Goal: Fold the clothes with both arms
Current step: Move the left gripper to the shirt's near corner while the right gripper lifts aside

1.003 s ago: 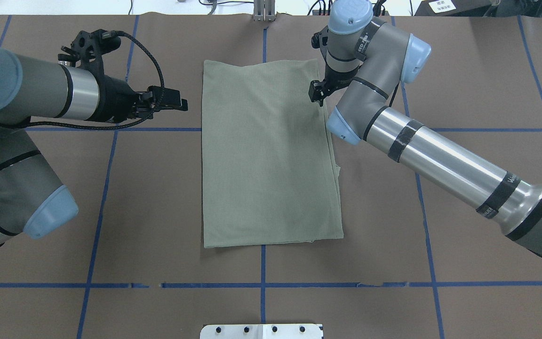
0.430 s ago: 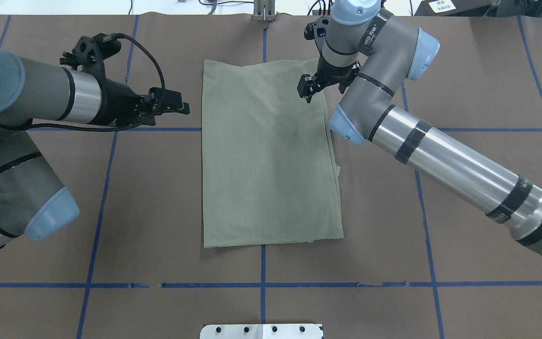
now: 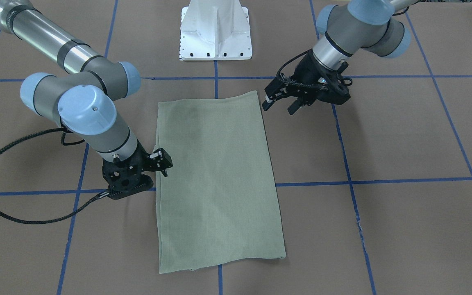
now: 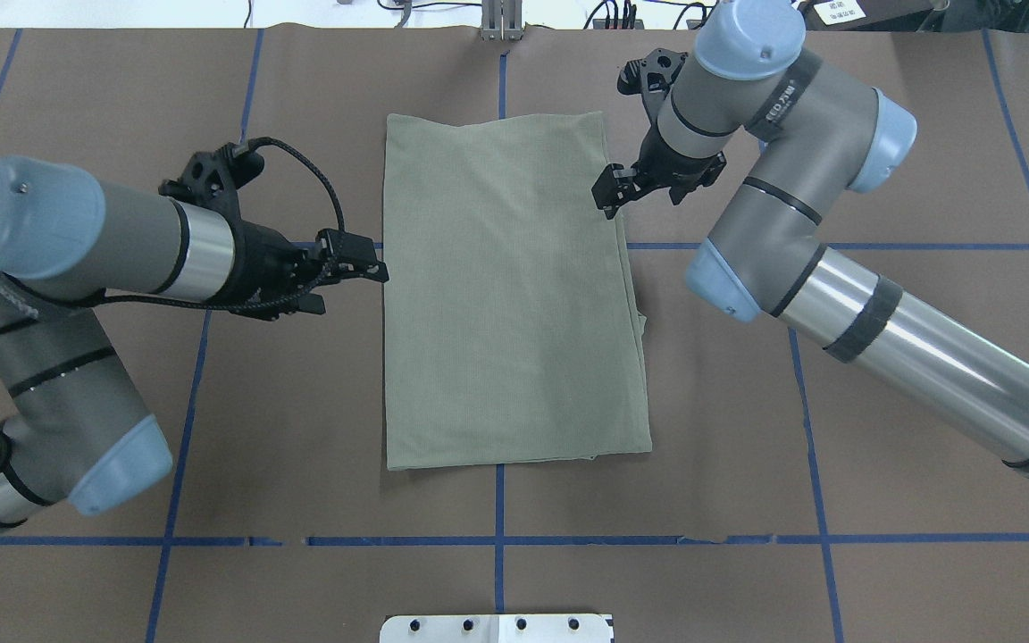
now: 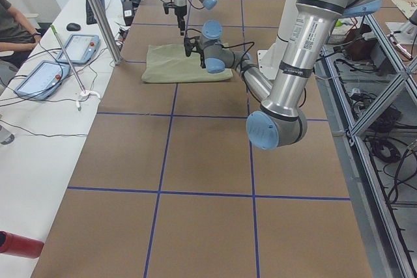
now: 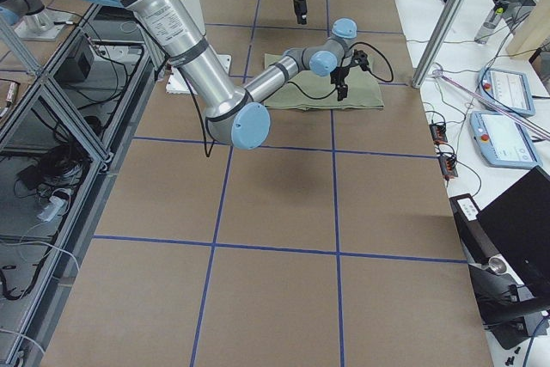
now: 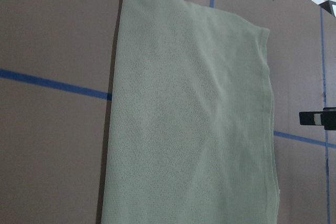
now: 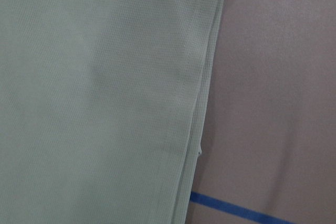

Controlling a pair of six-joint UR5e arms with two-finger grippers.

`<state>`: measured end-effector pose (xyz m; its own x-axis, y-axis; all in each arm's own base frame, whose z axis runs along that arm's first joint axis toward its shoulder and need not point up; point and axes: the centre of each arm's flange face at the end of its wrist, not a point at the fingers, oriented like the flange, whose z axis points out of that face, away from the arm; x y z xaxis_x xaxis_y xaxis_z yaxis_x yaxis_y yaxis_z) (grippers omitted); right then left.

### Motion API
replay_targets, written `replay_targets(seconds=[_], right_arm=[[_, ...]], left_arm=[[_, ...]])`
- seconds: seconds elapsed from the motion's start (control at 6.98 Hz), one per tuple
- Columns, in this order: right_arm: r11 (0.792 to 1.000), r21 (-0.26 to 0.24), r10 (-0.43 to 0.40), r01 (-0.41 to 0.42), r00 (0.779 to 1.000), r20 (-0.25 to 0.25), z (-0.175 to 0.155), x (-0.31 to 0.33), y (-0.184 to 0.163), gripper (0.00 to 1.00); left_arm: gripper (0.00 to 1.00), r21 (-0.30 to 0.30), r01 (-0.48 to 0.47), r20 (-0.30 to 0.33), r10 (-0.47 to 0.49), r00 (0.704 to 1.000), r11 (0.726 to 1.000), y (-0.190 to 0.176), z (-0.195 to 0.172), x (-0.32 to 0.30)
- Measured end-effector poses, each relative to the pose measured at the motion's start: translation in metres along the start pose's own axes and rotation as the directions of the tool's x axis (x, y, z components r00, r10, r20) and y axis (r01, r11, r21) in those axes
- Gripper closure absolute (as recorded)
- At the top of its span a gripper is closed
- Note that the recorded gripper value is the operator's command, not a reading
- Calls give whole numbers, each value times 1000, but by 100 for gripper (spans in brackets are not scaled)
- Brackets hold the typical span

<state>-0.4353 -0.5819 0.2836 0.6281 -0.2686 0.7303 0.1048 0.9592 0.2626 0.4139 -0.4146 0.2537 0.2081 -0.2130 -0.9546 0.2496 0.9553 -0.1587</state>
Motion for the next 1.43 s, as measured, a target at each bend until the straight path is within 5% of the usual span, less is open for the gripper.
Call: replay_targets(seconds=[0.57,0.86,1.43], right_arm=[[999,-25,40,-40,999,13,-38,-4,68,0],[998,-39,45,-44,999,12,-29,-13,76,0],[998,-47,44,-43,999,5,-19,-17,75,0]], left_arm=[[0,-17,190,166,-184,969,982,115,71,-13],[0,-2,211,268,-203,942,977,139,87,-12],[7,41,199,306,-202,930,979,147,107,-12]])
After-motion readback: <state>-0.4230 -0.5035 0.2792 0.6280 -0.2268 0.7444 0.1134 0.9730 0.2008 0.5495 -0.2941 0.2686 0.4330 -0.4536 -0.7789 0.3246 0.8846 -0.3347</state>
